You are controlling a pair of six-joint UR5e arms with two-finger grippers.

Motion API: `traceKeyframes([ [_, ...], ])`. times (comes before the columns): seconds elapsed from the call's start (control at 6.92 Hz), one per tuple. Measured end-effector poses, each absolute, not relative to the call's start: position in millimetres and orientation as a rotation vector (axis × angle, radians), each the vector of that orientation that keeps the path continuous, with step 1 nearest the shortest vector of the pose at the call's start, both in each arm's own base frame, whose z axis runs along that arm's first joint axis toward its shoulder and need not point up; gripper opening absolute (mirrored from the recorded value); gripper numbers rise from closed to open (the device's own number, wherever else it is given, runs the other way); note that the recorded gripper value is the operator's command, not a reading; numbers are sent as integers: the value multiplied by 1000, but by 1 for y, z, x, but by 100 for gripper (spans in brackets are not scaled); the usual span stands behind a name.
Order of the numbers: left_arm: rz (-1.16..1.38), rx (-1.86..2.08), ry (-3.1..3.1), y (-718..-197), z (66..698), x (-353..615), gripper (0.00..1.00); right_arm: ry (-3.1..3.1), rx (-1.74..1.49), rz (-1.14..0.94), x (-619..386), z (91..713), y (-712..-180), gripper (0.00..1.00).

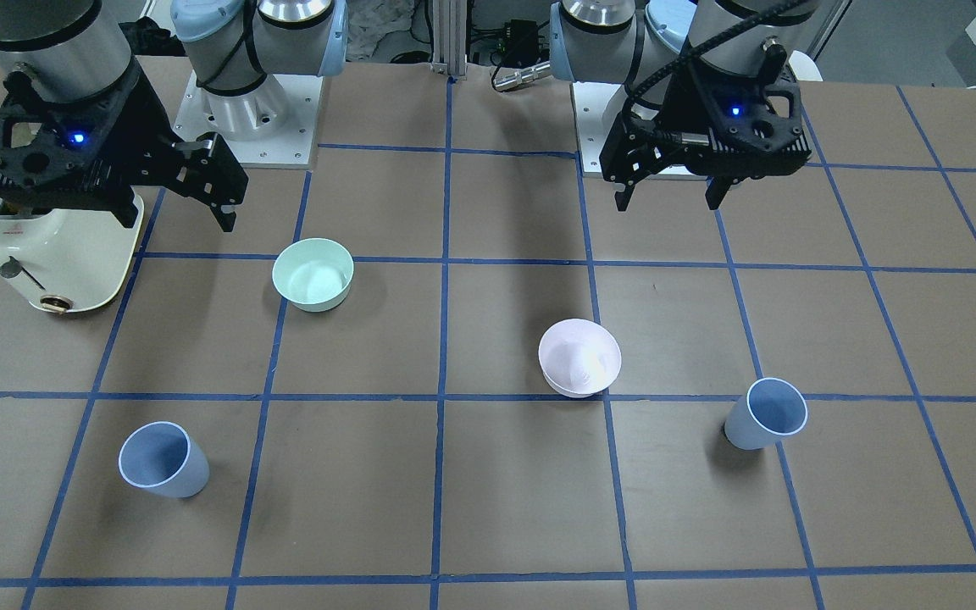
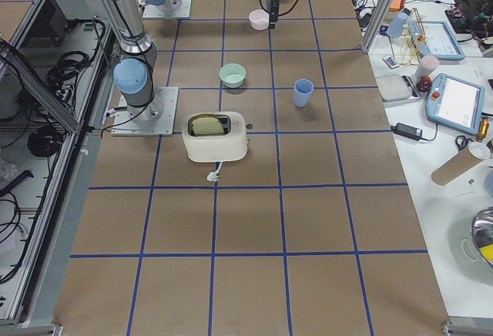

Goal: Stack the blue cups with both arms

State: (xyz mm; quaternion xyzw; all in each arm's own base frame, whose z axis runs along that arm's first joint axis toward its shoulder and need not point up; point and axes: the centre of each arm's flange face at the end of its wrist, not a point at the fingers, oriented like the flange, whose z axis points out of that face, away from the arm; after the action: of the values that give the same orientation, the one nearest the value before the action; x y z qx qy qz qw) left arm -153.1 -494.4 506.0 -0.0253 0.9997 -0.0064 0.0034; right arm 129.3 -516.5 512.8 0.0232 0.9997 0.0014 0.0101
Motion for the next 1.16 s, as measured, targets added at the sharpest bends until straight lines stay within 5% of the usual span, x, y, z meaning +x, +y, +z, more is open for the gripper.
traceKeyframes([
  [0.58,107,-185,3001,-618,354,-70,98,3121,72,7,129,512,-517,100],
  [1.01,163,-206,2962,-650,276,-21,91,3122,72,9,129,511,-516,100],
  [1.16,188,-222,2954,-647,266,-7,68,3122,72,9,129,511,-516,100],
])
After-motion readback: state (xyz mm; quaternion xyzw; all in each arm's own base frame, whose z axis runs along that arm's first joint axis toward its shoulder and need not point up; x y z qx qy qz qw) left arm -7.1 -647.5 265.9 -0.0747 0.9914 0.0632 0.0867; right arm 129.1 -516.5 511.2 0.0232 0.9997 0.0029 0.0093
